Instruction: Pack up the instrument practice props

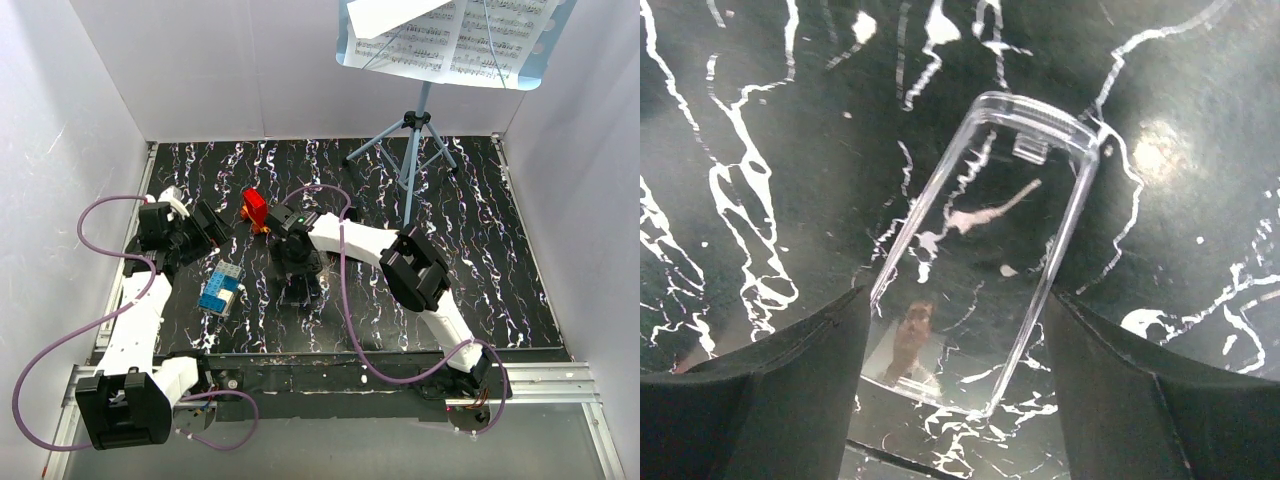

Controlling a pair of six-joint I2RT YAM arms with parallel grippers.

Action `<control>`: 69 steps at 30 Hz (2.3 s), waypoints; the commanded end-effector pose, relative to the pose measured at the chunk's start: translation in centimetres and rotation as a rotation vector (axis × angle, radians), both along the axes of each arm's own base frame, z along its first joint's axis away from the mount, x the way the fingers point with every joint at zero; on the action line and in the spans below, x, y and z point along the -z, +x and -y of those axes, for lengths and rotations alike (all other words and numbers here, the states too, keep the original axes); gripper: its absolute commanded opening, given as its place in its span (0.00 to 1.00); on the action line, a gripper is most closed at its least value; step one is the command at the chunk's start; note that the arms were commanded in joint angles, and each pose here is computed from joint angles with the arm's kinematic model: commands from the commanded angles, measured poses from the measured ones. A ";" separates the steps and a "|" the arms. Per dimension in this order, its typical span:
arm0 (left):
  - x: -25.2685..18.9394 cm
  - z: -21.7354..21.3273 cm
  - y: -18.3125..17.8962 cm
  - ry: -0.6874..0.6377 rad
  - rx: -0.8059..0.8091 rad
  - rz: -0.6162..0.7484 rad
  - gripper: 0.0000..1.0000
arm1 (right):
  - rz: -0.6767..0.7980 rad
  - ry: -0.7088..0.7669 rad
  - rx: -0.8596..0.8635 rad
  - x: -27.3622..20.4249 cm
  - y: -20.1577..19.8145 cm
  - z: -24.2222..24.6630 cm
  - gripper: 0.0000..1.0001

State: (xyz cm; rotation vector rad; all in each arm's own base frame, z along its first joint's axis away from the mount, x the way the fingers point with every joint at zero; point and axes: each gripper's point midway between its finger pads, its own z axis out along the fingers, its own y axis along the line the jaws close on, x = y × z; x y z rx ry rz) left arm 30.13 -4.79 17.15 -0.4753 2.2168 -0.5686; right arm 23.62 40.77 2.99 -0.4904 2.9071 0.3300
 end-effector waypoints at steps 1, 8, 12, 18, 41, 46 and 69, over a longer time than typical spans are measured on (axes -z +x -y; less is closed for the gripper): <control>-0.5 0.6 -0.4 -0.029 0.017 0.026 0.98 | 0.015 0.078 -0.187 1.7 0.5 -2.2 0.70; 0.0 0.8 -0.7 -0.042 0.022 0.021 0.98 | 0.046 0.095 -0.395 2.9 0.3 -2.7 0.65; 0.0 0.8 -0.8 -0.043 0.023 0.026 0.98 | 0.090 0.069 -0.398 2.8 1.1 -2.5 0.80; 0.1 1.0 -0.9 -0.052 0.024 0.024 0.98 | 0.148 0.026 -0.283 1.1 1.5 -3.2 0.87; 0.2 0.9 -0.3 -0.052 0.029 0.006 0.98 | 0.154 -0.191 -0.301 5.8 -0.7 -0.2 0.69; 0.2 1.0 -0.2 -0.052 0.038 0.001 0.98 | 0.187 -0.264 -0.357 6.8 -0.5 1.5 0.34; -10.2 10.2 -1.1 0.087 0.925 0.545 0.98 | 0.715 0.767 -0.541 -30.5 10.5 3.5 0.01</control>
